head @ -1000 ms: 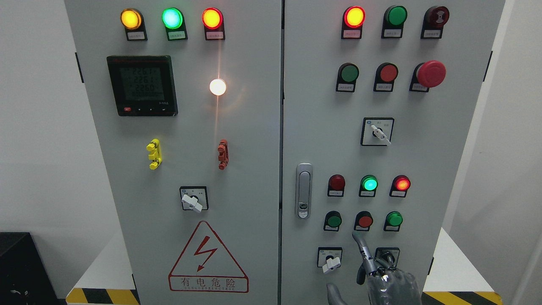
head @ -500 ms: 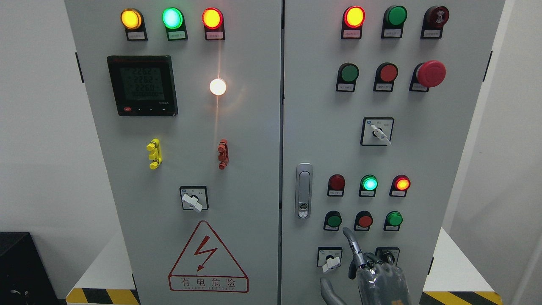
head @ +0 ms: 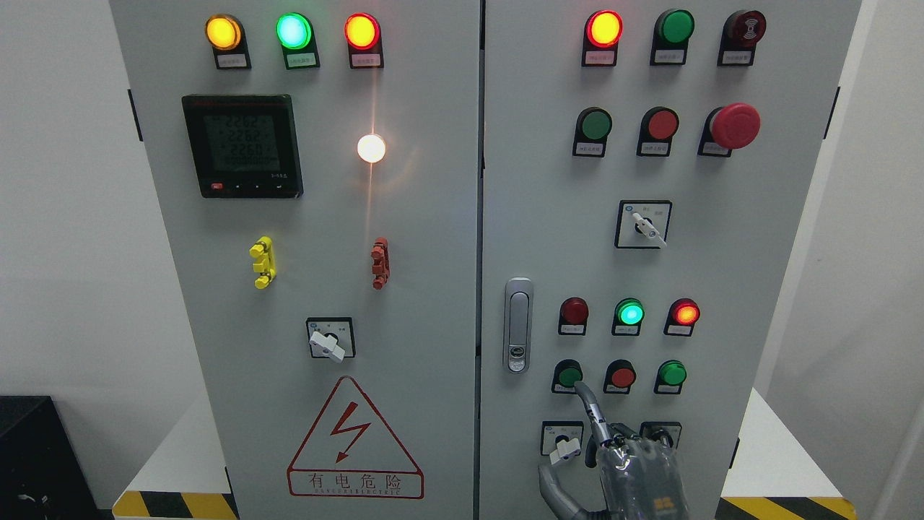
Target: Press green start button
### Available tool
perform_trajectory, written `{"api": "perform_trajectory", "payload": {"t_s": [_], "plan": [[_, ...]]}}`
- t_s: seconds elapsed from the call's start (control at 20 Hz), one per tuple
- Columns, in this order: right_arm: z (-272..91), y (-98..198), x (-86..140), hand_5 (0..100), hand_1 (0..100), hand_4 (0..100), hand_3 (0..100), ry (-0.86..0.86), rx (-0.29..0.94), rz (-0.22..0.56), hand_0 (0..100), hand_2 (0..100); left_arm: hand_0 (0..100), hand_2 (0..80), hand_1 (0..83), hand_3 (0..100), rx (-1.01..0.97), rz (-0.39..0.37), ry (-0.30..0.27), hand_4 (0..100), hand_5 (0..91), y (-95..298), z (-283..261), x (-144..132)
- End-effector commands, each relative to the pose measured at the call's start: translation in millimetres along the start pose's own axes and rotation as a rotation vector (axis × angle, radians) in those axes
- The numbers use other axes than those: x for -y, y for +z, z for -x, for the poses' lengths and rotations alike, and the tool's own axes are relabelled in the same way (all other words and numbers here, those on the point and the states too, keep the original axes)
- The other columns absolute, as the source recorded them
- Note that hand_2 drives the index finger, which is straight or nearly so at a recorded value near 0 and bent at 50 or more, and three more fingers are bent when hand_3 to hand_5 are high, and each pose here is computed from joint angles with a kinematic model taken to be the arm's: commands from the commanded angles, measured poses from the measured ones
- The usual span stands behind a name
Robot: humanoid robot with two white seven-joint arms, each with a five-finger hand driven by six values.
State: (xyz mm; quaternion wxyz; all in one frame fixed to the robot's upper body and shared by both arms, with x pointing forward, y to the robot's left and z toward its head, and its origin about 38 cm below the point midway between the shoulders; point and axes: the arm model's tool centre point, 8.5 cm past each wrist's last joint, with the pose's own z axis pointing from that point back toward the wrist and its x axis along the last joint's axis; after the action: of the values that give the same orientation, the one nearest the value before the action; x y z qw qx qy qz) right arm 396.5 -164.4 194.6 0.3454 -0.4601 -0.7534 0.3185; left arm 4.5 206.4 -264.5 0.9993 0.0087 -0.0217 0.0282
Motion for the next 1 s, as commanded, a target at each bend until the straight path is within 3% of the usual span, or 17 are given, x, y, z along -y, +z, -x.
{"api": "perform_trajectory", "payload": {"t_s": [0.0, 0.95], "plan": [[3, -3, -15, 92, 33, 80, 80, -0.006, -0.007, -0.042, 37, 0, 12, 0.0, 55.6, 0, 0.050, 0.004, 0.000, 0, 0.0, -1, -24, 2], [4, -14, -12, 92, 34, 80, 81, -0.008, -0.009, -0.025, 38, 0, 12, 0.0, 55.6, 0, 0.050, 0.004, 0.000, 0, 0.0, -1, -24, 2]]}}
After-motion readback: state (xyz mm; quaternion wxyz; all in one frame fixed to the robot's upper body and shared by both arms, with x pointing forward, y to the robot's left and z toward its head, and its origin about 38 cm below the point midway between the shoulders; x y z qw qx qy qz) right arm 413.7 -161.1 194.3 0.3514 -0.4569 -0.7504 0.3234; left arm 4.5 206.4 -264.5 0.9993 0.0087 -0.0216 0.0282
